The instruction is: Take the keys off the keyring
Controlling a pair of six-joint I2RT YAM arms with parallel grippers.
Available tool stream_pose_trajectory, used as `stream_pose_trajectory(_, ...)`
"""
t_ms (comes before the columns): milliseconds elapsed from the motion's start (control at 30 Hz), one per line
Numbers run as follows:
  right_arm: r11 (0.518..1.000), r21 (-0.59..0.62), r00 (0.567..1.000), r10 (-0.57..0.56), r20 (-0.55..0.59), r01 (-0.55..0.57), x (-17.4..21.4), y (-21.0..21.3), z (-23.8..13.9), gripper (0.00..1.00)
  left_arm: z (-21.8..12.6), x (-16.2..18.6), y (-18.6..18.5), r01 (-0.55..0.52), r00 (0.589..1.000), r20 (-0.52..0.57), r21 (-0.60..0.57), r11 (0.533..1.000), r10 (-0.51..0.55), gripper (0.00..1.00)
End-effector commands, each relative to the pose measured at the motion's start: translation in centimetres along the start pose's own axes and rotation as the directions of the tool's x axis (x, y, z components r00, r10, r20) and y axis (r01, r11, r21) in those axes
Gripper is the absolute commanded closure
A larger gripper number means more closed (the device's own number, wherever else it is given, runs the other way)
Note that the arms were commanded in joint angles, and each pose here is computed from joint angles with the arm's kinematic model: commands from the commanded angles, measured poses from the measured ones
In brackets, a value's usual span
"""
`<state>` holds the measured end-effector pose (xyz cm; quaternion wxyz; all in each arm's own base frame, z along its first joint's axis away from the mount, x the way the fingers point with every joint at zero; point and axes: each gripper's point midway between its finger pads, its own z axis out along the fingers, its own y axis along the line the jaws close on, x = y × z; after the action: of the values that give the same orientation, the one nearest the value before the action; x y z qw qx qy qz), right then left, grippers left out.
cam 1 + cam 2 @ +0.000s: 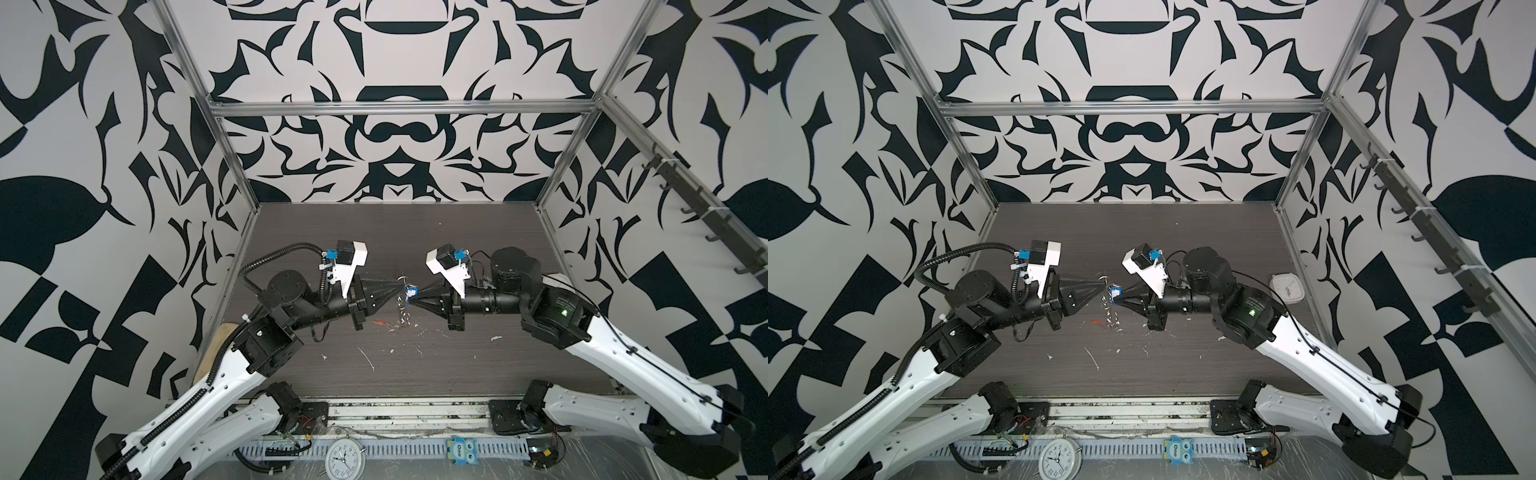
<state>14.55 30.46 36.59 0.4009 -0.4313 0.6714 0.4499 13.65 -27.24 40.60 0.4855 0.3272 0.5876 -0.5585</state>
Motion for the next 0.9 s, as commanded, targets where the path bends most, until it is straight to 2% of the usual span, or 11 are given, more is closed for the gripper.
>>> stream_pose_trajectory(0,0.994,0.092,0.998,-0.056,0.030,0.053,-2.0,-0.4,-1.7,1.00,-0.6,-1.1,-0.8,-0.038,0.999,0.029,0.003,0.999,0.038,1.00)
stream_pose_trajectory(400,0.964,0.228,0.989,-0.148,0.022,0.139,-4.5,-1.8,-3.2,1.00,-0.9,-0.3,-0.6,-0.033,0.999,-0.001,-0.010,0.999,0.033,1.00)
stream_pose_trajectory(733,0.941,0.211,0.964,-0.263,-0.032,0.264,-7.1,-1.0,-3.6,1.00,0.2,1.4,-1.0,0.025,0.996,-0.089,0.063,0.998,-0.019,1.00)
stream_pose_trajectory(867,0.928,0.177,0.945,-0.323,-0.058,0.328,-8.0,-0.5,-3.4,1.00,1.0,2.3,-1.7,0.067,0.990,-0.134,0.148,0.987,-0.047,1.00)
